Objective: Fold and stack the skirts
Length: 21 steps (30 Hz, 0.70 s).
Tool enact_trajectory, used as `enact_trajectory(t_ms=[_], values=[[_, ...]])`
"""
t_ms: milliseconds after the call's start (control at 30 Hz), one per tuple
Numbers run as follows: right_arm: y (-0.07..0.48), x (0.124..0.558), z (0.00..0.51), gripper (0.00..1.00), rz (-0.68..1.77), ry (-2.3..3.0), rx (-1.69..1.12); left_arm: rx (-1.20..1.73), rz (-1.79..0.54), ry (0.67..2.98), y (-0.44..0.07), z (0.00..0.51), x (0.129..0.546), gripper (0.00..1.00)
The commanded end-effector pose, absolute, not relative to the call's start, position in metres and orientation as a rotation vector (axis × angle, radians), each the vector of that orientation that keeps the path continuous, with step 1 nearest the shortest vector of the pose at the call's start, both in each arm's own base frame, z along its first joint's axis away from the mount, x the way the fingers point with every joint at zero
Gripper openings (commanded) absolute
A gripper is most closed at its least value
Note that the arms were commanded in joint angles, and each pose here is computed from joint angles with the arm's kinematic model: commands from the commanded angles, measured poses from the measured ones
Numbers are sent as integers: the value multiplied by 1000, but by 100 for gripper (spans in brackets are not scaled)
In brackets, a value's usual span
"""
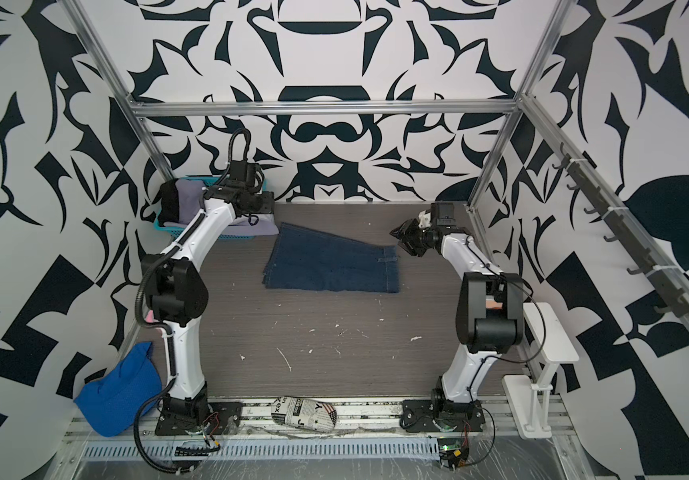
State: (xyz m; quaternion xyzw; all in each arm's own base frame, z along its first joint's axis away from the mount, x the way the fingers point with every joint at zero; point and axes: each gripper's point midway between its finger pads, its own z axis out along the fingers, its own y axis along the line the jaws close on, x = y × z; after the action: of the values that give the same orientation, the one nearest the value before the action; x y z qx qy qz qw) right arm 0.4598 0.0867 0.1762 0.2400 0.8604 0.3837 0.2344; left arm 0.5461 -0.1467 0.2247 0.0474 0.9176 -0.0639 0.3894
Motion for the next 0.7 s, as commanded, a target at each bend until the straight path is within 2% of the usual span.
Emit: enact_trajectory(t_ms=[0,67,167,200,367,500,667], values=[[104,431,216,34,960,2309,475,165,-226,2303,-175,237,507,55],[112,412,202,19,835,2371,417,146,-258,2338,-179,212,488,49],[112,392,165,3,679,2462,399,75,-313,2407,-177,170,467,41],[111,389,154,1,661,2486,407,58,-327,2429,-177,158,462,40],[117,394,122,0,601,2551,352,20,-364,2538,-183,102,444,38],[133,405,101,0,591,2624,276,-17,-310,2592,-181,72,437,31],[147,418,82,0,603,2653,211,-83,-236,2644,-169,40,428,31]])
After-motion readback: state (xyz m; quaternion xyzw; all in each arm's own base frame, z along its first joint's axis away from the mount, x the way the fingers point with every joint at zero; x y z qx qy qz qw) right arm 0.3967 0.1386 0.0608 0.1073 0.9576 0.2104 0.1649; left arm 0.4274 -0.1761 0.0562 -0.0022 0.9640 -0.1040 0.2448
